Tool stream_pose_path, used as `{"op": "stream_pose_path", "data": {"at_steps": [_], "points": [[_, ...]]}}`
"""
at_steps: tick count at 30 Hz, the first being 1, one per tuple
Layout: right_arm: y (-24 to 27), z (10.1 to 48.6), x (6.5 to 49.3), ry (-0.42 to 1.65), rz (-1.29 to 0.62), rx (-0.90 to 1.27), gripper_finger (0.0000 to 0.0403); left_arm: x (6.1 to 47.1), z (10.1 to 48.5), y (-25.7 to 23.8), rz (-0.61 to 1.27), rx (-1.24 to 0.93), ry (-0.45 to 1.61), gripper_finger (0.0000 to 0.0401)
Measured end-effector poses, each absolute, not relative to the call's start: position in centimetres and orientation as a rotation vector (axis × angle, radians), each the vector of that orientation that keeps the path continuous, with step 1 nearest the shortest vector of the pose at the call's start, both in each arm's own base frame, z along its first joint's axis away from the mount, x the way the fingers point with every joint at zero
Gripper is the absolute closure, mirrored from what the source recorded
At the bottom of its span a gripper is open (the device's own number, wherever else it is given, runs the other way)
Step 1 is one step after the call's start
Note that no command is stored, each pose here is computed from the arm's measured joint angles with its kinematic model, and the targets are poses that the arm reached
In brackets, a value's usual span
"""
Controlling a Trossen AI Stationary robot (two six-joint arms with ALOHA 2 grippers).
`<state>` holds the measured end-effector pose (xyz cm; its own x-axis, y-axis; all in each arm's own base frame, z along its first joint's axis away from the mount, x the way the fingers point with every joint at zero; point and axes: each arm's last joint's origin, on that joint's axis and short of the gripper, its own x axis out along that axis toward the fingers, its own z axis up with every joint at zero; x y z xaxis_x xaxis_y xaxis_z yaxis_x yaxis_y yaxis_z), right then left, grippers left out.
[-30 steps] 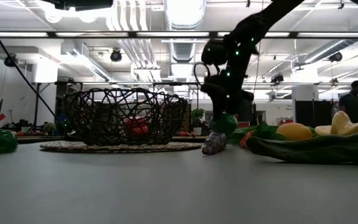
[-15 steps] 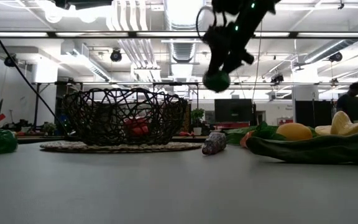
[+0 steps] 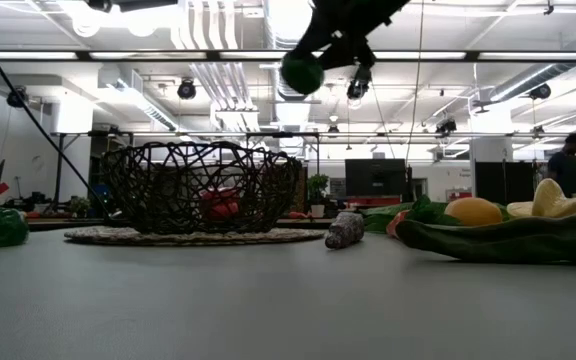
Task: Build produce basket
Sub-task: Put the green lime into the black wire basket
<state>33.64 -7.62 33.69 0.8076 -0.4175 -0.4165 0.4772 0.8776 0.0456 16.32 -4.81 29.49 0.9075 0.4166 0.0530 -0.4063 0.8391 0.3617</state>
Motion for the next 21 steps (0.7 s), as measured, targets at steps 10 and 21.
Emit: {"op": "stream_pose_path", "data": {"at_steps": [10, 21], "points": [[-8.4, 31.7, 38.3, 0.465, -0.421, 0.154, 0.0177, 16.0, 29.7, -4.7, 0.437, 0.375, 0.018, 0.0084], [-10.3, 28.3, 44.3, 0.675, -0.404, 0.063, 0.0177, 16.1, 29.6, -4.7, 0.437, 0.391, 0.024, 0.0084]]}}
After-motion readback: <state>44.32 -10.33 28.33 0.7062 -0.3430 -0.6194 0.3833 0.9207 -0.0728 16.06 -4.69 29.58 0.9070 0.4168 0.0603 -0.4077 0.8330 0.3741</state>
